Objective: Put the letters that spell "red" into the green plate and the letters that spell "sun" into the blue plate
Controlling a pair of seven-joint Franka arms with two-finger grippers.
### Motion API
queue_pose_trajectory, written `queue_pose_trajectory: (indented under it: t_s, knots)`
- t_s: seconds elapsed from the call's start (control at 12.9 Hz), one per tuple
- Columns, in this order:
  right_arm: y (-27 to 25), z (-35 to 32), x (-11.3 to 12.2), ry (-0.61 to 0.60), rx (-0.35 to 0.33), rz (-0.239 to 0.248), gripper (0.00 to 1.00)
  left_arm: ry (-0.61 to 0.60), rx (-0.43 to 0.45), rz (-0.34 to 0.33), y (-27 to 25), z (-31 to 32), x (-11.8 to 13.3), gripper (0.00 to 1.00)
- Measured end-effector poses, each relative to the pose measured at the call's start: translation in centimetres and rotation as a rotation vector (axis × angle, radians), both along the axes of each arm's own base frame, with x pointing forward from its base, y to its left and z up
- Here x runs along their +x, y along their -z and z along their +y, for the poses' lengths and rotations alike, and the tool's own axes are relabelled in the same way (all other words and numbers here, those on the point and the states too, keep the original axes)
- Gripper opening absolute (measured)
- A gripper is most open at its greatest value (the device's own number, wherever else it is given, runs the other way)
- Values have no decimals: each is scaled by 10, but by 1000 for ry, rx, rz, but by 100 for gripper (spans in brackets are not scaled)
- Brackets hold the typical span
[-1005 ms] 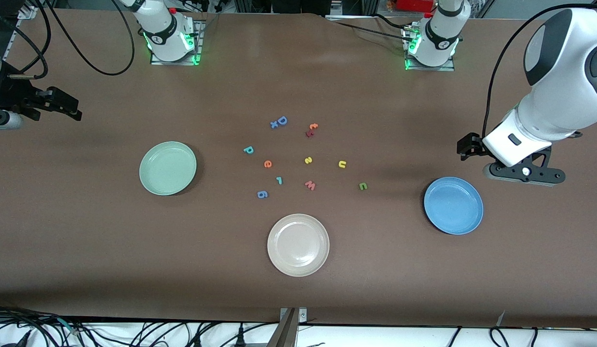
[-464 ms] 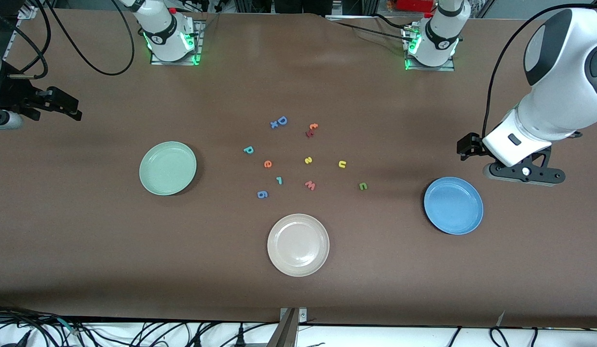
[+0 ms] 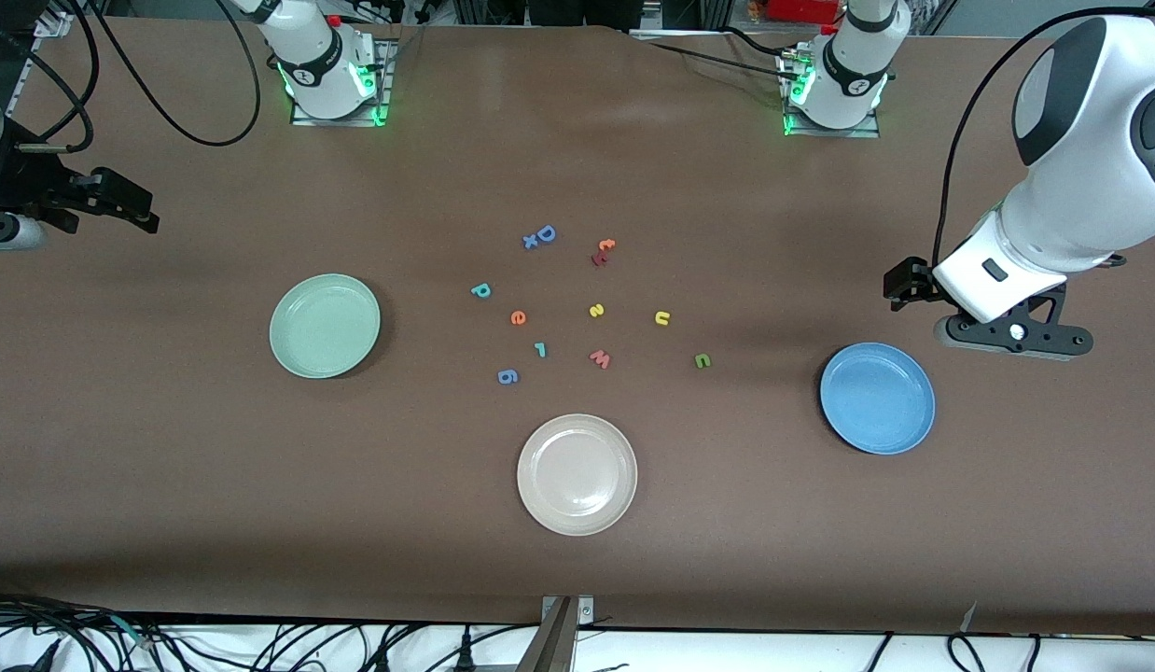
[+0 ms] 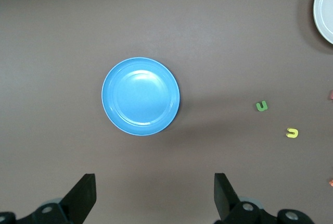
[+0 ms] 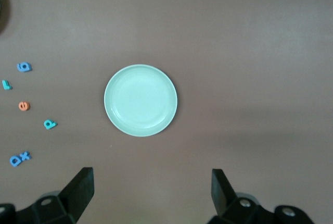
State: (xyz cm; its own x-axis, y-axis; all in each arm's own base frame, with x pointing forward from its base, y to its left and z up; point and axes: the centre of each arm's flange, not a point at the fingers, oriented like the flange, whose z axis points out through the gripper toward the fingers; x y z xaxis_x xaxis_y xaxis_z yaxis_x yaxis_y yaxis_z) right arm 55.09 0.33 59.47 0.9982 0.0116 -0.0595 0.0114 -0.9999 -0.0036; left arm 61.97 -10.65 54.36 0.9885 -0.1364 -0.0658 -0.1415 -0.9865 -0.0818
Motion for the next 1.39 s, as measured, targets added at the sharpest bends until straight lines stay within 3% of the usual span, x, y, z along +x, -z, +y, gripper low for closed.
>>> queue_pose_trajectory:
  t_s: [0.46,0.62,0.85,1.01,1.39]
  knots:
    - [21,24,-3,-42,-2,89,100,-4,-32,6,0,-3,-1,100]
    - [45,68,-4,-89,-11,138,100,-7,-41,7,-1,-3,-1,100]
    - [83,170,-12,-26,-66,176,100,-9,-67,13,-1,-9,-2,100]
    - [111,227,-13,6,-79,146,100,-47,-116,9,0,-35,-5,100]
    - [205,324,-2,119,-49,45,100,-201,-112,21,45,-162,-23,100]
